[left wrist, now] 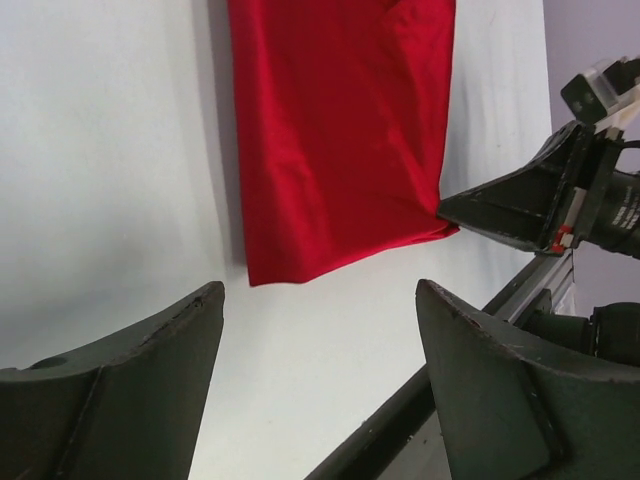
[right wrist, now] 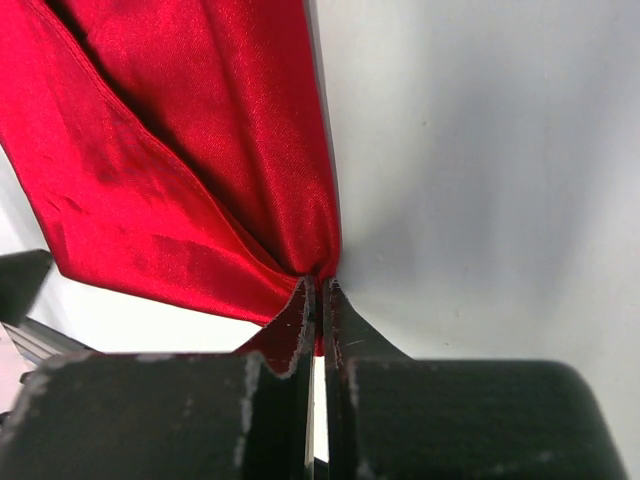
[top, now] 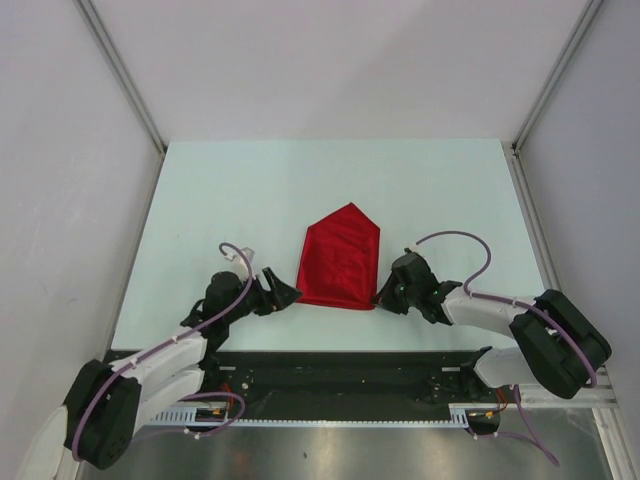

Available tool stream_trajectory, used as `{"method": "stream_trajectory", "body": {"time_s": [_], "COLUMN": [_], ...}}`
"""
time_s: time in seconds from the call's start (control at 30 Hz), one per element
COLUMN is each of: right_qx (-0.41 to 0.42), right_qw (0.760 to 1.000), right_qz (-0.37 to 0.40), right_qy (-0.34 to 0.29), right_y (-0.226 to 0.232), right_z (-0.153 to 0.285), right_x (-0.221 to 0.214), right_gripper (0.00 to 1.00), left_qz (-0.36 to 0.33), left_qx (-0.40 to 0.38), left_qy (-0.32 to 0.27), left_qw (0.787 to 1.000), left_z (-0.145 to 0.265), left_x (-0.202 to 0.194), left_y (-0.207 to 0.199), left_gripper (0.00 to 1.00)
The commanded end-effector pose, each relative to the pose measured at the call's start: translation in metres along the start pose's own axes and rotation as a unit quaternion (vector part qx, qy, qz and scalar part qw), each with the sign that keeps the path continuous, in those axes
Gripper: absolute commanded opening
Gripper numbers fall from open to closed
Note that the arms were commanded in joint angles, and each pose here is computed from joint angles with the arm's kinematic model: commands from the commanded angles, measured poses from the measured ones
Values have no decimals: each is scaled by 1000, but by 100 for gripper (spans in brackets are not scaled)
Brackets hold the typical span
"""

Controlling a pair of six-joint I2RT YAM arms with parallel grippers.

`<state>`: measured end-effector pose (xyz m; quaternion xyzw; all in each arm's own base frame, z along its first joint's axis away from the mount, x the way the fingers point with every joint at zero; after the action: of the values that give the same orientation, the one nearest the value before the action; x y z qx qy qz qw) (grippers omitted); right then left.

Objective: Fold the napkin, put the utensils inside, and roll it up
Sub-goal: Roll the napkin with the utensil

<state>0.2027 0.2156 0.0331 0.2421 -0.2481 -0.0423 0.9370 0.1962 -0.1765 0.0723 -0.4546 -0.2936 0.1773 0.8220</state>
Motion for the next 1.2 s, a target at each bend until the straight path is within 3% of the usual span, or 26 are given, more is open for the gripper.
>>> {"method": "stream_trajectory", "body": {"time_s": [0.0,1.1,1.17], "right_qx": [-39,-49,-49], "right_qw": [999,998,998], "right_qz": [-10,-13,-8], "right_qy": [33,29,29], "right_y": [-21,-24,-24], "right_z": [-3,0,4], "right_x": [-22,-21,-21], "right_gripper": [0,0,5], "left_qz": [5,-5,-9], "left_qx": [-33,-13,-18], "left_qy": [-20,9,9], "left_qw": [999,1000,1000], "left_z": [-2,-37,-38], "left_x": [3,4,6], "left_y": [-9,3,0], "left_gripper": [81,38,35]}}
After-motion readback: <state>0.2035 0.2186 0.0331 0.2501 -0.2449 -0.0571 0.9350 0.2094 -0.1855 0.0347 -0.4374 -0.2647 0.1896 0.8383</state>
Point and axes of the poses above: each gripper's point midway between its finger pads, its own z axis back along the fingers, its own y axis along the line the jaws close on, x = y × z, the point moved 2 cm from there along z, back along the fingers, and after that the axes turned 15 degrees about z, right-handed, at the moved point
